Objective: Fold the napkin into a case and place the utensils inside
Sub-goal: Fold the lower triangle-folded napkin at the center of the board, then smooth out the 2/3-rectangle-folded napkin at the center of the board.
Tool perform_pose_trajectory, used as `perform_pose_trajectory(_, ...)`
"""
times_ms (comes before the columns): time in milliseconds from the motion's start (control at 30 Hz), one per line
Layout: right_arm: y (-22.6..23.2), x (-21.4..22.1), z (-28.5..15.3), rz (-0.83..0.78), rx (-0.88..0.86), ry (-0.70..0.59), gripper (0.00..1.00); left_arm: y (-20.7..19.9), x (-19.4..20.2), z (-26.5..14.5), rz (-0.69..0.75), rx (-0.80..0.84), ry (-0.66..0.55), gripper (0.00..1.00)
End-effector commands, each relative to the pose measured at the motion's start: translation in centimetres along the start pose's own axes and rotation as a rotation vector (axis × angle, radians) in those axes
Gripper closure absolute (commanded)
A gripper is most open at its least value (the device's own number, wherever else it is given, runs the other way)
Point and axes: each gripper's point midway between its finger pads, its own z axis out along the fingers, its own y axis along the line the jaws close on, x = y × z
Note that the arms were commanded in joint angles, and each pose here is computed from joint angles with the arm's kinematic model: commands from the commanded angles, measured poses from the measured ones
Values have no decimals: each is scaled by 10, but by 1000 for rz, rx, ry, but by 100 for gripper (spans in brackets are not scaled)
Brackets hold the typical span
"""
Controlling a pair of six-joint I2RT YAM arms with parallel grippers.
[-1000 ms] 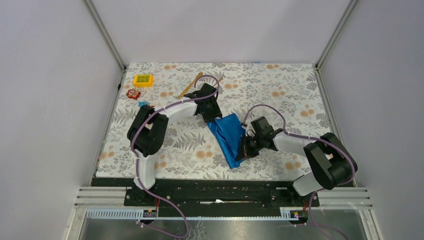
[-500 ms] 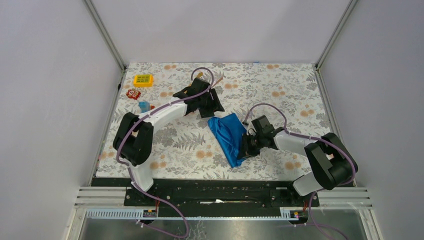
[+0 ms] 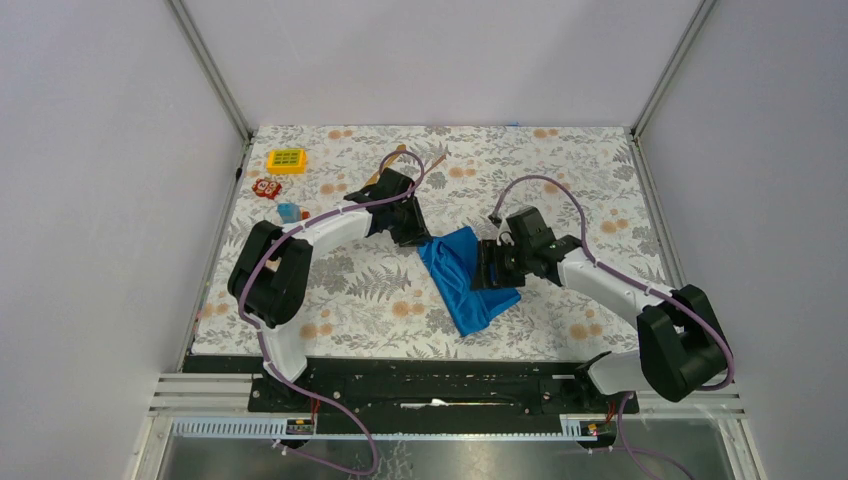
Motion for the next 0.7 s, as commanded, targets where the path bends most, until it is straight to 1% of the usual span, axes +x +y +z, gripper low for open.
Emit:
perform_pose_trajectory(0,22,-51,-3,-61,-56,-130,32,-11,-8,-10,47,69,-31,68)
perform_pose_trajectory(33,29,-62,2,-50,-84,-141,32,-10,-6,-9,51,70,-26,68)
perform_pose_trajectory(133,40,-93,24,-14,-116,-148,40,-11,-1,-6,63,87,5,68)
perform_pose_trajectory(167,42,-101,31,-16,-122,-149,40,-13,1,-4,63,99,17,65)
perform_pose_trajectory(200,40,-107,39,-21,-117,-152,40,-15,2,-4,66,109,21,62)
perform_pose_trajectory(267,34,-119,50,-50,-86,-165,37,-16,1,-1,72,108,17,60)
perform_pose_trajectory(367,27,-129,60,-127,-55,-171,36,-16,0,2,90,91,13,63)
perform_pose_trajectory(467,27,-135,65,-177,-61,-175,35,-12,1,8,104,50,17,68)
perform_pose_trajectory(667,22,-135,74,-219,-60,-163,31,-9,4,18,107,32,26,69)
